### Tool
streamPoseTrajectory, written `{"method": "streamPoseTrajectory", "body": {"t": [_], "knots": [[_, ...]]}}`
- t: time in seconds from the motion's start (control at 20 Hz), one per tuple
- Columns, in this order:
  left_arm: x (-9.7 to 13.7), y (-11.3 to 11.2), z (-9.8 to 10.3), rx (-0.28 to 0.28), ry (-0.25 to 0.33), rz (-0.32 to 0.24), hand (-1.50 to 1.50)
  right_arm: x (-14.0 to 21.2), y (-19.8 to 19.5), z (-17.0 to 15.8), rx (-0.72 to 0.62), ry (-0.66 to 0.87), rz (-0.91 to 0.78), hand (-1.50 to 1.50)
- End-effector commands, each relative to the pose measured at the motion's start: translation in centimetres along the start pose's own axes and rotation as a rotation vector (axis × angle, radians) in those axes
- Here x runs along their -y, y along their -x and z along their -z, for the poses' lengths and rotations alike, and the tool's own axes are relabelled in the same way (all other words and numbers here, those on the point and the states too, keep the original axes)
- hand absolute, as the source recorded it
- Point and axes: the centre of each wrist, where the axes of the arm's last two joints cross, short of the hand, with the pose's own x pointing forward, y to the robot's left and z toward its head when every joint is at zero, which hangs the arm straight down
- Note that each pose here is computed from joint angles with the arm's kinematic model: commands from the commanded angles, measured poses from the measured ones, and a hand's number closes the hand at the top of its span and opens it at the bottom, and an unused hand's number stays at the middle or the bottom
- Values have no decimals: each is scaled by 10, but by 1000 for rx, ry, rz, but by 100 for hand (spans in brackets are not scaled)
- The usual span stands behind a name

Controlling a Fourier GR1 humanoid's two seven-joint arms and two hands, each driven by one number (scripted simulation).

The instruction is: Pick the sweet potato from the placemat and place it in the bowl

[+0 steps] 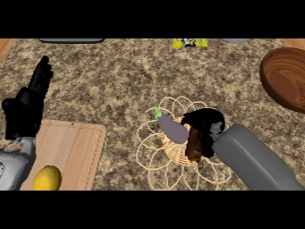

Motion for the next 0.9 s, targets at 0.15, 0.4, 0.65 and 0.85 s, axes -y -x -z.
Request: {"method": "streamPoseTrajectory", "body": {"t": [0.15, 0.4, 0.65, 0.85], "knots": [[0, -8, 13, 24, 11, -7, 0, -12, 9, 20, 40, -2, -76, 150], [6, 11, -8, -5, 10, -3, 0, -30, -18, 17, 94, 24, -22, 150], [9, -4, -3, 33, 17, -7, 0, 17, -16, 28, -89, 278, 319, 150], [11, 0, -3, 14, 32, -5, 0, 64, -25, 10, -241, 540, 620, 150]]}}
